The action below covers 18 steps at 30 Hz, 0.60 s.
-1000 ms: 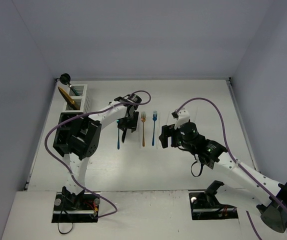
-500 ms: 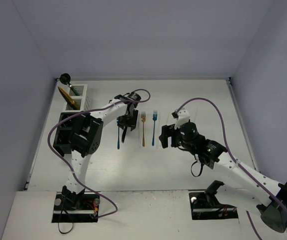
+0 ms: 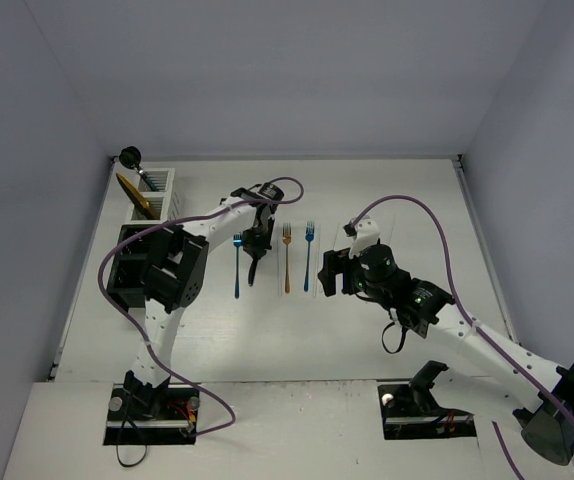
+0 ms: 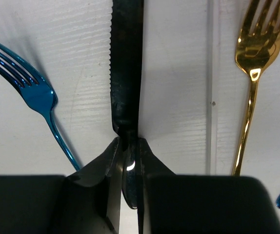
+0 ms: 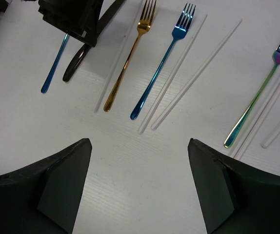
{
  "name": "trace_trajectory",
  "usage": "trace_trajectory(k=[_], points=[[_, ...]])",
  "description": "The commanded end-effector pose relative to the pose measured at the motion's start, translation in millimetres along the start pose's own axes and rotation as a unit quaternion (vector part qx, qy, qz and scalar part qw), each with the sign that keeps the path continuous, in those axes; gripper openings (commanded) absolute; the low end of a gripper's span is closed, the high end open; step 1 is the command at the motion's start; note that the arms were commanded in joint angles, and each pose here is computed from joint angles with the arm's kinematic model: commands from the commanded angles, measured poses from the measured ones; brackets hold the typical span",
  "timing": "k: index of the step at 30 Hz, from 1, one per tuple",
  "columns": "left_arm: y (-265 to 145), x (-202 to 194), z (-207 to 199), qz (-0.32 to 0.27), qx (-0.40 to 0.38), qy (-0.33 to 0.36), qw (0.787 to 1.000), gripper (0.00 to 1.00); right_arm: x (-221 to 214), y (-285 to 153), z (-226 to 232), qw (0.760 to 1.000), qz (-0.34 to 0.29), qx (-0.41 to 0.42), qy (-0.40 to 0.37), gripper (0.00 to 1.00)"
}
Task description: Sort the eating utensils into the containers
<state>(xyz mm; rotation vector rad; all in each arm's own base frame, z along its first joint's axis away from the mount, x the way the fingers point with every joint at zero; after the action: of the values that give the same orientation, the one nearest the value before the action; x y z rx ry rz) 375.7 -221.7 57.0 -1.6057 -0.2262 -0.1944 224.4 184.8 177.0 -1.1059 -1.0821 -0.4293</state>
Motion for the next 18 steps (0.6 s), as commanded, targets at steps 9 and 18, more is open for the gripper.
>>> trace_trajectory(k=[9, 18], points=[[-107, 44, 0, -0.157, -0.054, 0.008, 0.986, 0.0, 9, 4, 0, 1.0, -0.016, -0.003, 0.01, 0.78], [-233, 81, 91, -0.4, -0.049, -0.112, 0.908, 0.0, 14, 1, 1, 1.0, -0.023, 0.003, 0.007, 0.78]])
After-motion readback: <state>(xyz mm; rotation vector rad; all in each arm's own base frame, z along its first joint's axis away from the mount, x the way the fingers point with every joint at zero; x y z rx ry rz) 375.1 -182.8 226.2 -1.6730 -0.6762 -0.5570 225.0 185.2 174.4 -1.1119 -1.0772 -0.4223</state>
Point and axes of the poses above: each gripper's point midway between its finger pads, its own y axis out along the fingers, its own z axis along the line the jaws close on, x = y × z, the point moved 3 cm from there along -y, back along the fingers, and after that the axes turned 10 degrees about -y, right-handed, at the moved point
